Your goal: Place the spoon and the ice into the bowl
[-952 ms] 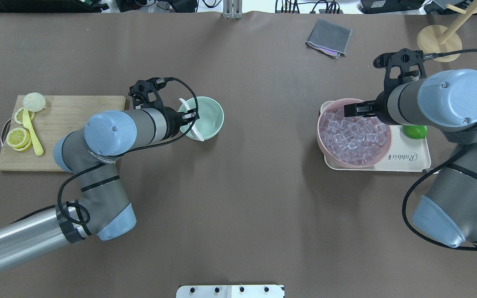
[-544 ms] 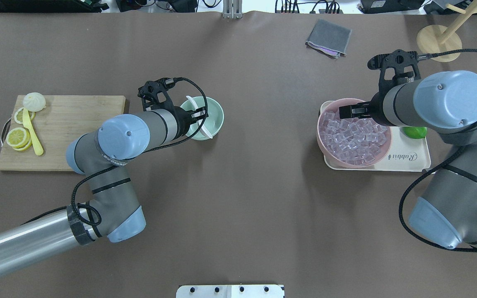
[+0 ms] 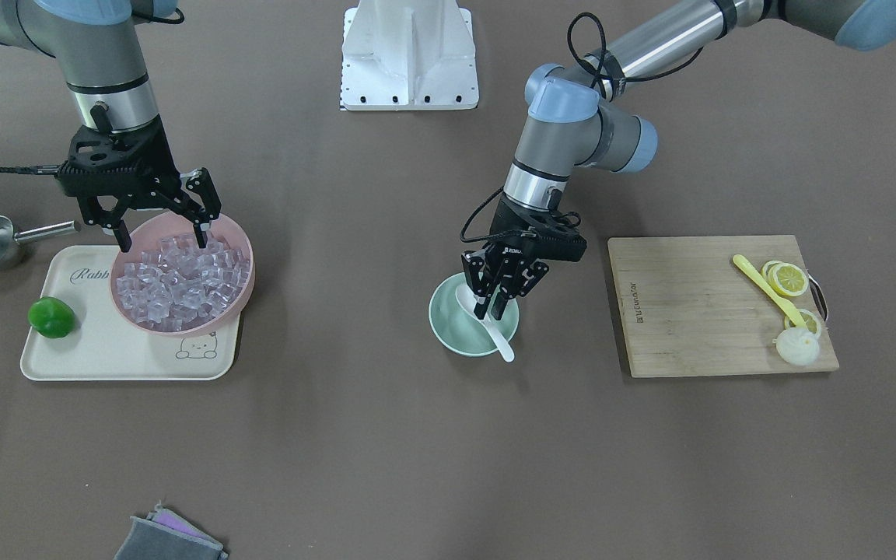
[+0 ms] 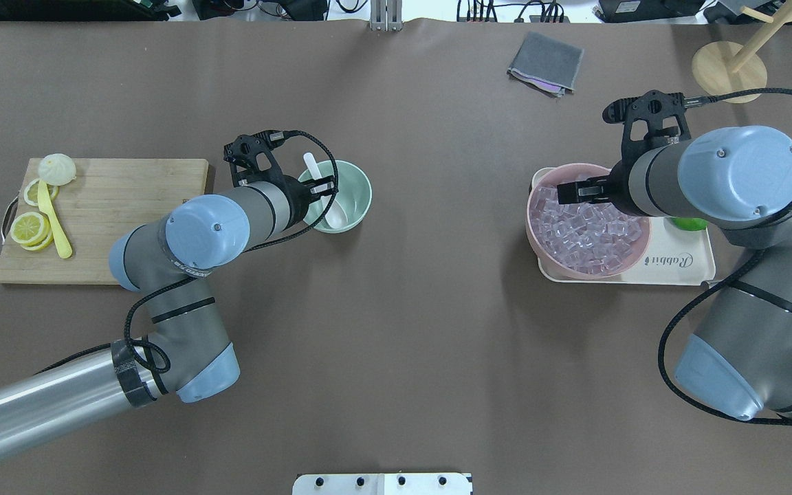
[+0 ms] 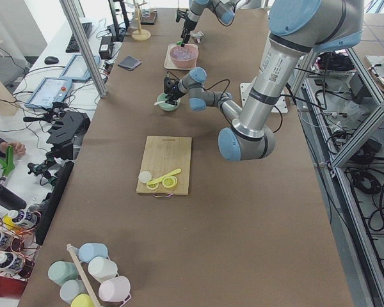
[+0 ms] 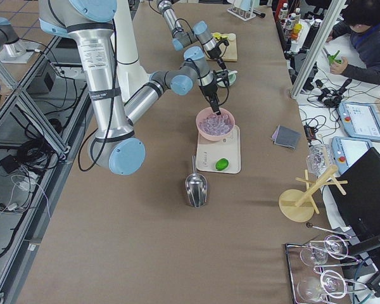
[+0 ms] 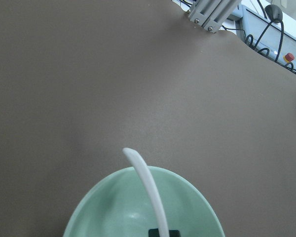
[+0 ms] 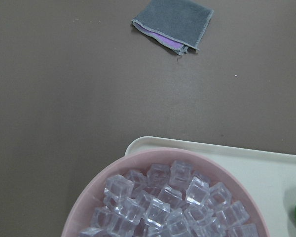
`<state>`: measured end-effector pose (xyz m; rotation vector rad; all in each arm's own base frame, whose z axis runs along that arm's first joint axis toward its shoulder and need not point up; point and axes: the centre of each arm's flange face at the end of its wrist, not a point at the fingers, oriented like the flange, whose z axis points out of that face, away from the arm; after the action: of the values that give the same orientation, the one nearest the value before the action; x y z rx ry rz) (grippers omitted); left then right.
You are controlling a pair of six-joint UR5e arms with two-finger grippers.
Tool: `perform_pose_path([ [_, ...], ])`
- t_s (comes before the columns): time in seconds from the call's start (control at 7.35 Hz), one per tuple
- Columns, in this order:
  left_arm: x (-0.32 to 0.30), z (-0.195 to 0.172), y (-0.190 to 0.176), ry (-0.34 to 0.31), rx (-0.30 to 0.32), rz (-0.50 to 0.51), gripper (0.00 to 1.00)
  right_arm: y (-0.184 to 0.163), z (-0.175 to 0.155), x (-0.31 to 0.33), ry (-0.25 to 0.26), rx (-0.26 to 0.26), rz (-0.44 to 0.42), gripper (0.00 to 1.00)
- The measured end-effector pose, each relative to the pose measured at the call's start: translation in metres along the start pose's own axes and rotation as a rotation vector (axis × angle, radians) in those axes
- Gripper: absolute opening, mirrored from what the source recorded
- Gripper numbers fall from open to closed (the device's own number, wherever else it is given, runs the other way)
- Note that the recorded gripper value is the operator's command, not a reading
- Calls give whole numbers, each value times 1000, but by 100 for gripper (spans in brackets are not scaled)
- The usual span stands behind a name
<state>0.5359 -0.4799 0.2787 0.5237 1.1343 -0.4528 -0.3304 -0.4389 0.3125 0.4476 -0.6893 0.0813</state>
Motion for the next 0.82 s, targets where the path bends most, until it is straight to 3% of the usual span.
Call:
perform_pose_path([
  [0.27,10,-22,-18,37,-15,81,98,2,1,-2,-1,-3,5,99],
  [0.54,-28,-61,-88,12,-169,207,100,5,6,-3,7,-11,66,99],
  [0.82,-118,-106,-168,-7,-299,387,100,14,14,-7,21,-15,125,99],
])
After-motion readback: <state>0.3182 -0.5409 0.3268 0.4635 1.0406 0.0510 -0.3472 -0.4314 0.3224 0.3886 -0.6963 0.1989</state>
